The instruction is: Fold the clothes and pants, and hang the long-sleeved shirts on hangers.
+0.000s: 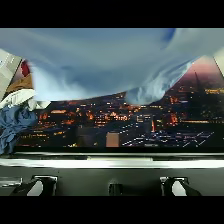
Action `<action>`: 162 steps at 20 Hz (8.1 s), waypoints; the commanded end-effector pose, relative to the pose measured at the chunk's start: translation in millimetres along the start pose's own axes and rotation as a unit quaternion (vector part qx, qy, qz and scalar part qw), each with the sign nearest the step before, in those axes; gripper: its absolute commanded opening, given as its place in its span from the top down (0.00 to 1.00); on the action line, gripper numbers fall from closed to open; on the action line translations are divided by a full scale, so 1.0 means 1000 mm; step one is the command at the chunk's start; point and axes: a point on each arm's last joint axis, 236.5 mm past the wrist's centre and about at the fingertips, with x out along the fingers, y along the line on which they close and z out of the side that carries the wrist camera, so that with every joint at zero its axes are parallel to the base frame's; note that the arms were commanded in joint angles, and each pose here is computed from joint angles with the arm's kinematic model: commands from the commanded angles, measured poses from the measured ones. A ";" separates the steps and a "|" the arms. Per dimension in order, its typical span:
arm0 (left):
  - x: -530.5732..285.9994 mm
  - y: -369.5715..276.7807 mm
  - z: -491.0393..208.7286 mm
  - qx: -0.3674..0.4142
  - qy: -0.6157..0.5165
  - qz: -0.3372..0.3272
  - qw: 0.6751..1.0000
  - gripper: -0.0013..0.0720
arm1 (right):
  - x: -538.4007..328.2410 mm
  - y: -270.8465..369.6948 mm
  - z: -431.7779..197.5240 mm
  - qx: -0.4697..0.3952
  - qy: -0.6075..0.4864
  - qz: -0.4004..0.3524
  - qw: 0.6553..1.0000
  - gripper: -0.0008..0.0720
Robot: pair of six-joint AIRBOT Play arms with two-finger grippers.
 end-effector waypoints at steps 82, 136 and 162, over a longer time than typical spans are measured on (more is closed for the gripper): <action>-0.216 0.043 -0.618 -0.426 0.733 0.025 0.529 0.50 | -0.043 -0.074 -0.554 0.194 0.785 -0.111 0.578 0.15; 0.035 0.109 -0.594 -0.397 0.646 0.003 0.652 0.95 | 0.201 -0.039 -0.532 0.304 0.587 -0.007 0.750 0.93; 0.065 0.046 -0.469 -0.342 0.635 -0.106 0.685 0.06 | 0.153 -0.067 -0.611 0.396 0.658 0.079 0.635 0.00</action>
